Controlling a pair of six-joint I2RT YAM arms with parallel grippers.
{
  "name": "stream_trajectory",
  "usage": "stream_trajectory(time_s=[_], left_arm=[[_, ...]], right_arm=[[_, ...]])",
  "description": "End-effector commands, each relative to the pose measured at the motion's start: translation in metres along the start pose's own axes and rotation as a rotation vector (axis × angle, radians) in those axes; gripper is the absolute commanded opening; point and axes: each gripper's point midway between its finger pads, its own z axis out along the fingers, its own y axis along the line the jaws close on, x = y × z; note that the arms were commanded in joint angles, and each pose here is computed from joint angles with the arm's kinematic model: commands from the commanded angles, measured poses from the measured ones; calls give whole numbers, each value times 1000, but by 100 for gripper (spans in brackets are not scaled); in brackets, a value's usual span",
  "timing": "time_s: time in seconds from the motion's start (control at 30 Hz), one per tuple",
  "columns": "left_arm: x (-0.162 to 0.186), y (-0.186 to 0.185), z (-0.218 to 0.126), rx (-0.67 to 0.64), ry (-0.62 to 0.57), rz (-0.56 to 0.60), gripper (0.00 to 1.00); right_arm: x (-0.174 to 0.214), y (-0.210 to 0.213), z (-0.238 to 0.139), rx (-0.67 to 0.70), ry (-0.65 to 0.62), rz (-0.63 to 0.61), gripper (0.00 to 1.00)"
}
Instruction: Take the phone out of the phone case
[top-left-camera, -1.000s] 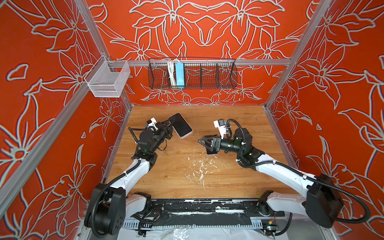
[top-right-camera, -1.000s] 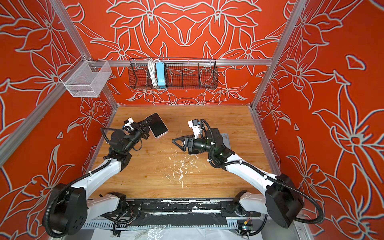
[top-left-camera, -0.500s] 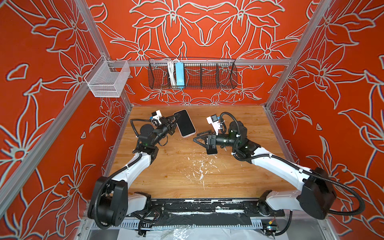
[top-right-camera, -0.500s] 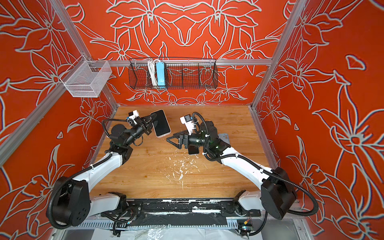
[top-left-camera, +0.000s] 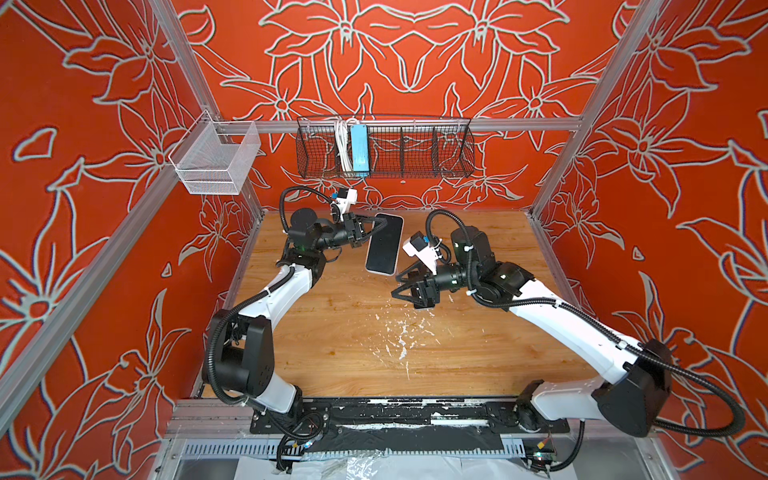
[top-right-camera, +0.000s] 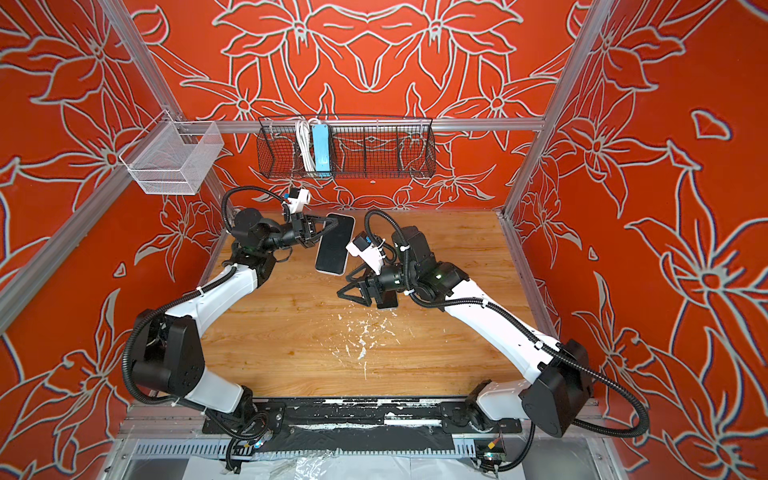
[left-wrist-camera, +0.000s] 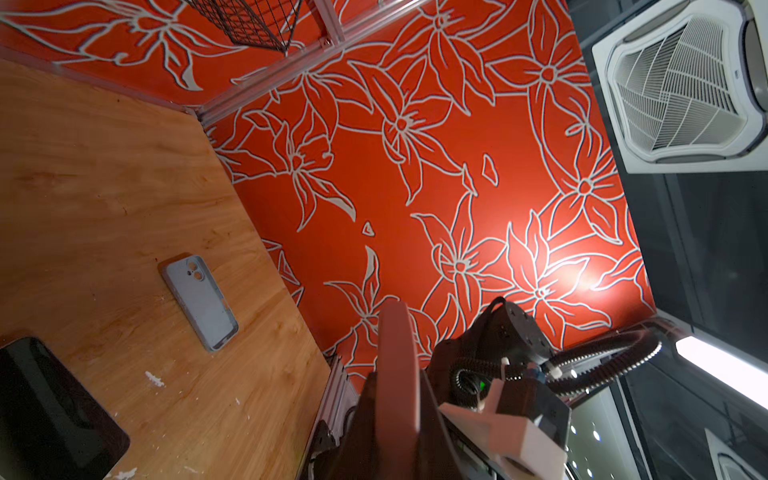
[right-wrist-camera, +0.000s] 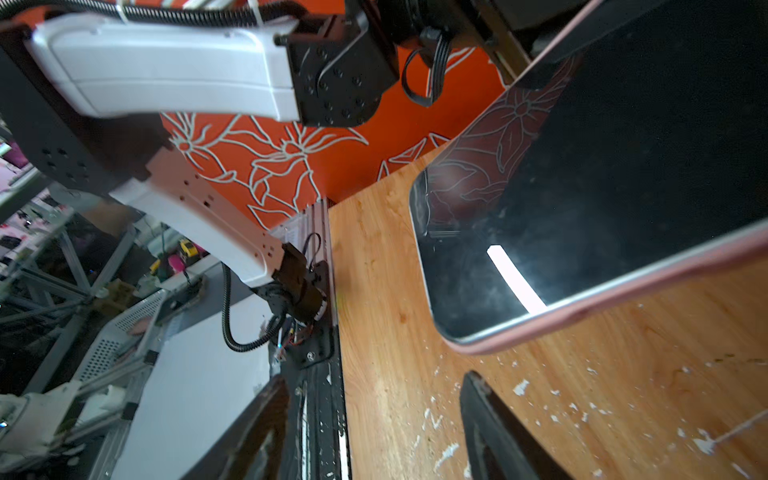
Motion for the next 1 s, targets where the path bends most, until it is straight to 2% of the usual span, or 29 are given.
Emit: stream_trajectory(time_s=[0.0,0.3,0.53,0.97], left_arm=[[11,-26,-2,64,103,121,0],[24,-42,-7,85,141,218,0],[31,-41,-9,16,120,281,0],[36,-37,-14,-29,76,279,0]], right_arm=[[10,-7,-1,45,69,-53,64],[9,-11,6,35,81,-52,61],[7,-3,10,15,83,-57,61],[14,-4,18,41,107,-67,61]])
